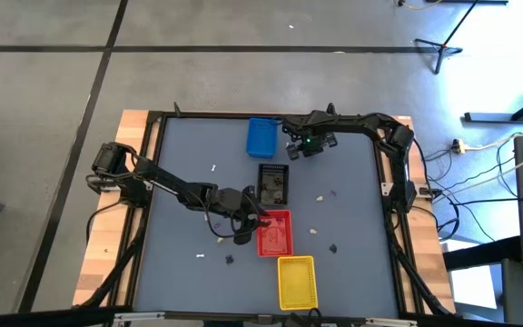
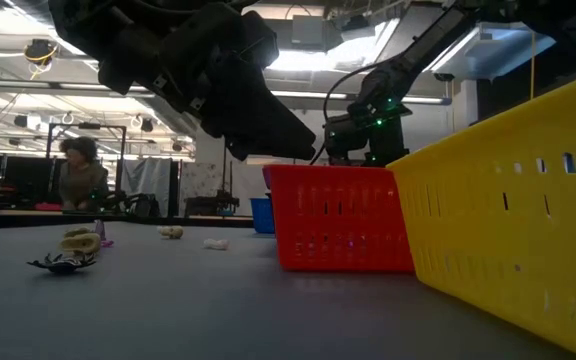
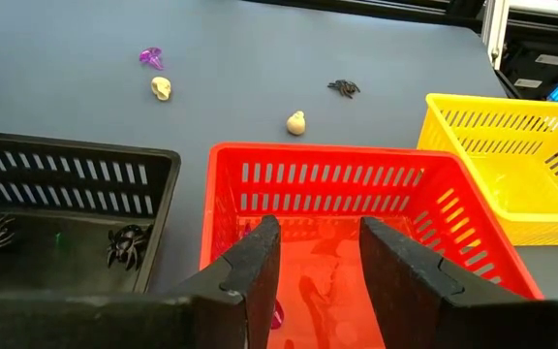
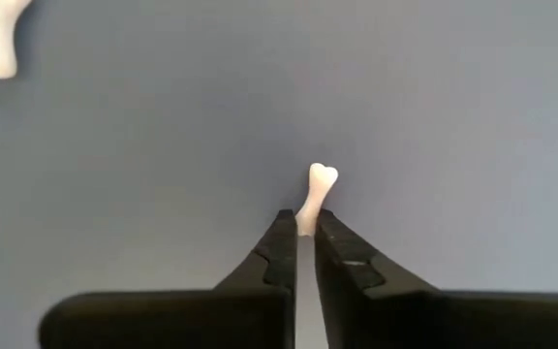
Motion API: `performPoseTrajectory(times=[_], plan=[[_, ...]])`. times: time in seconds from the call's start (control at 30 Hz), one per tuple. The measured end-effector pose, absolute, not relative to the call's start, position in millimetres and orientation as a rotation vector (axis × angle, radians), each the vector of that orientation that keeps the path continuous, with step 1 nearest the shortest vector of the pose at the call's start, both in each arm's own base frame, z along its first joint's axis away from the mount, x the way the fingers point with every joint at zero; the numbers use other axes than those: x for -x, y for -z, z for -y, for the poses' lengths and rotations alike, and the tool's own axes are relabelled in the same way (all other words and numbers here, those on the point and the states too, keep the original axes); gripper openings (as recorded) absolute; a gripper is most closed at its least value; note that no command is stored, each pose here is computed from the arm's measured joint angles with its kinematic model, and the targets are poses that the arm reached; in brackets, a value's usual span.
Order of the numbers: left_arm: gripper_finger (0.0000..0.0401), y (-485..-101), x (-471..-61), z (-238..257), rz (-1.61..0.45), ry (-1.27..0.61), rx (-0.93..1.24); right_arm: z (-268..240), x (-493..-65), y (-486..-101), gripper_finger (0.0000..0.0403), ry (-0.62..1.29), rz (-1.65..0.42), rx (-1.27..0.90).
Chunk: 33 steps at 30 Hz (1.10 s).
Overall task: Sort Halloween decoration
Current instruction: Put the white bone toy into the blue bin
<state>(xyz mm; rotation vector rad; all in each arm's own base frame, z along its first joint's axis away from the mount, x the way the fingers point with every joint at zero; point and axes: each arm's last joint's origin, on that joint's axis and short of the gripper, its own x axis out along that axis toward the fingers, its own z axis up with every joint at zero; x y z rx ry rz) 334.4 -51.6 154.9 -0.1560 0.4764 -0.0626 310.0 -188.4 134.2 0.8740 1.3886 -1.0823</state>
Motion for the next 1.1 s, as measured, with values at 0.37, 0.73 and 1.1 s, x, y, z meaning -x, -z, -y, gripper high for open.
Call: performPoseTrajectory(times=[0.37, 0.73, 1.1], plan=[[0.0135, -154.9, -334.4, 51.6, -0.476, 0.063, 0.156, 188.4, -309.8, -134.1, 0.0023, 1.048, -1.408, -0.842], [0.0135, -163.6, -333.1, 49.7, -0.446, 0.059, 0.119, 189.3, -310.9, -139.9, 0.0023, 0.999, -1.422, -0.804], [0.0135, -200.0, -326.2, 27.0, -0.327, -0.027, 0.113, 200.9, -329.4, -186.4, 0.0023, 0.944, -1.38, -0.734]])
